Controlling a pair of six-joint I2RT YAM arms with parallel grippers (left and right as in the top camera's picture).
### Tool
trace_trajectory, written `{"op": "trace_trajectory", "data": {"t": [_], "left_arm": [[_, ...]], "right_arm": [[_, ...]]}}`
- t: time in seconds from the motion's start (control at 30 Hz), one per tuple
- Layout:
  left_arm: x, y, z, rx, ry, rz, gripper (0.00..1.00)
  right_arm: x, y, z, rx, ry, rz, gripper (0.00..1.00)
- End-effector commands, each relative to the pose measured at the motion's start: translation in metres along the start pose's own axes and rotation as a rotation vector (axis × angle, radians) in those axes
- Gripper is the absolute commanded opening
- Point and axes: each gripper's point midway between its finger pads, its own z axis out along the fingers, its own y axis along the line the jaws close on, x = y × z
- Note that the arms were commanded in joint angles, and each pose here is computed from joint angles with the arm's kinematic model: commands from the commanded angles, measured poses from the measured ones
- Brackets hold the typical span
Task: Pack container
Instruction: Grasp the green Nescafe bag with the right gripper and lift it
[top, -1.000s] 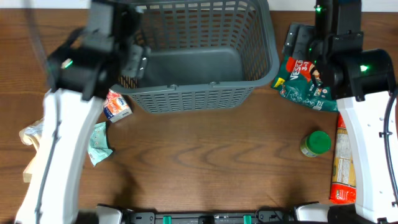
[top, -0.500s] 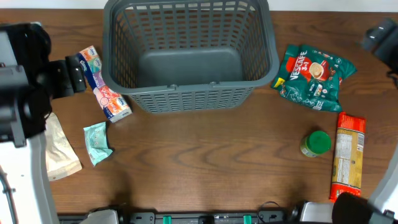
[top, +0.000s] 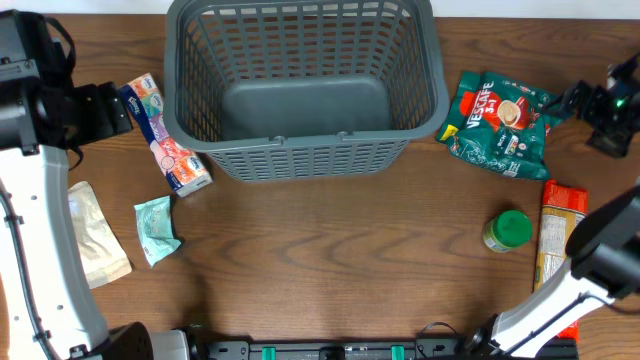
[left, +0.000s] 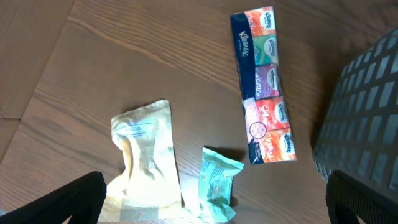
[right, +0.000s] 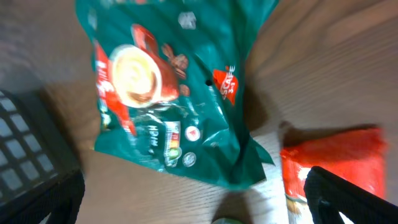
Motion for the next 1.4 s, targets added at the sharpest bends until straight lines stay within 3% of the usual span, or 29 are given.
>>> {"op": "trace_trajectory", "data": {"t": [0.0, 0.17, 0.53, 0.6, 0.73, 0.8, 1.07, 1.2, 1.37], "left_arm": [[0.001, 0.000, 0.002, 0.007, 0.008, -0.016, 0.99], [0.002, 0.000, 0.002, 0.007, 0.009, -0.016, 0.99], [0.002, 0.000, 0.002, 0.008, 0.009, -0.016, 0.99], [0.003, 0.000, 0.002, 0.007, 0.013, -0.015, 0.99], [0.006, 0.000, 0.002, 0.006, 0.026, -0.012, 0.99], [0.006, 0.000, 0.002, 0.005, 0.028, -0.008, 0.99], [0.007, 0.000, 0.002, 0.005, 0.029, -0.007, 0.99], [0.007, 0.000, 0.002, 0.005, 0.031, -0.007, 0.99], [0.007, 0.000, 0.002, 0.005, 0.030, -0.007, 0.99]], "right_arm": [[0.006, 0.004, 0.028, -0.114, 0.076, -0.072, 0.99], [0.013, -0.006, 0.077, -0.156, 0.168, -0.073, 0.99], [0.012, -0.012, 0.135, -0.171, 0.206, -0.087, 0.98], [0.014, -0.009, 0.143, -0.172, 0.216, -0.096, 0.85], [0.013, 0.001, 0.147, -0.172, 0.215, -0.124, 0.23], [0.014, 0.004, 0.148, -0.172, 0.219, -0.130, 0.01], [0.008, 0.010, 0.113, -0.089, 0.182, -0.110, 0.01], [-0.018, 0.023, 0.045, 0.010, -0.001, -0.137, 0.01], [-0.036, 0.069, -0.075, 0.048, -0.318, -0.210, 0.01]]}}
